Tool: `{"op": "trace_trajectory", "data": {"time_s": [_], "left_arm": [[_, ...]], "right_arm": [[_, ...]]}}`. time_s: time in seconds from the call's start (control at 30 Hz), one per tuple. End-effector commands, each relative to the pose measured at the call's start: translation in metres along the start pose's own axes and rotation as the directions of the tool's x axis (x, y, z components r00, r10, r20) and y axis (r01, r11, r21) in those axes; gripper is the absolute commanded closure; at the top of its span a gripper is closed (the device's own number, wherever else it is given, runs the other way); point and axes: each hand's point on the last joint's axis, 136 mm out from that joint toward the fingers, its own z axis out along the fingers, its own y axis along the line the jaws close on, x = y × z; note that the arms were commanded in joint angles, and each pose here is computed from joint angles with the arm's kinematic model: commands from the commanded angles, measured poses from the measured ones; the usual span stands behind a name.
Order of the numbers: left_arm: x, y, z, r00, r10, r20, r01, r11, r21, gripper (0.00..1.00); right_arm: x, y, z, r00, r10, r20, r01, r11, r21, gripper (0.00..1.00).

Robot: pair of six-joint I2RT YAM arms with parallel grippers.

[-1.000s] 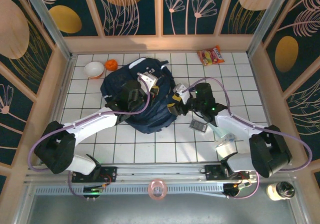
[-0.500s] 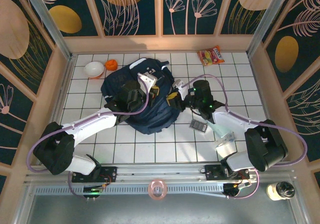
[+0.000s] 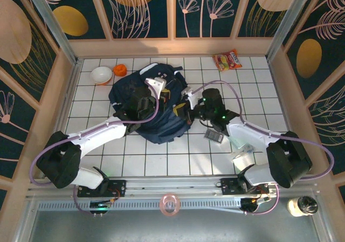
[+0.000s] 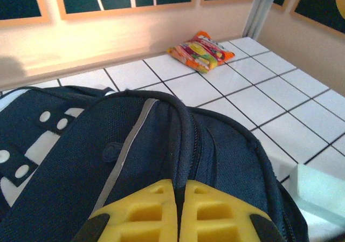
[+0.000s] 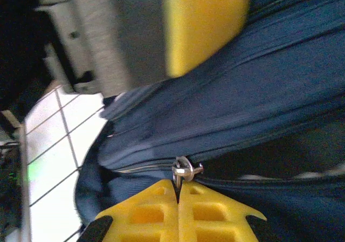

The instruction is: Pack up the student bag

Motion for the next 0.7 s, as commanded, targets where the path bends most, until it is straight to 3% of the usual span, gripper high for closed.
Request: {"op": "trace_trajectory", "data": {"time_s": [0.0, 0.2, 0.37, 0.53, 0.67], "left_arm": [[-0.084, -0.004, -0.007, 0.951, -0.096, 0.294, 0.097, 0.995, 0.012, 1.0], [-0.097, -0.006, 0.004, 0.926, -0.169, 0.338, 0.165, 0.985, 0.041, 1.0], [-0.096, -0.012, 0.005, 0.928, -0.17, 0.331, 0.154, 0.985, 0.075, 1.0], [-0.089, -0.02, -0.007, 0.951, -0.07, 0.3, 0.043, 0.995, 0.095, 1.0], [-0.081, -0.022, -0.016, 0.964, 0.004, 0.265, -0.032, 0.994, 0.102, 1.0]], "right_arm": [[0.008, 0.035, 0.004, 0.995, 0.099, -0.031, -0.101, 0.992, -0.074, 1.0], [0.018, 0.07, 0.018, 0.967, 0.254, -0.007, -0.253, 0.959, -0.126, 1.0], [0.019, 0.08, 0.024, 0.956, 0.293, 0.021, -0.288, 0.95, -0.118, 0.98], [-0.002, 0.047, -0.004, 0.948, 0.306, 0.084, -0.31, 0.949, 0.046, 0.44], [-0.029, 0.018, -0.034, 0.889, 0.419, 0.185, -0.436, 0.898, 0.061, 0.24]]}}
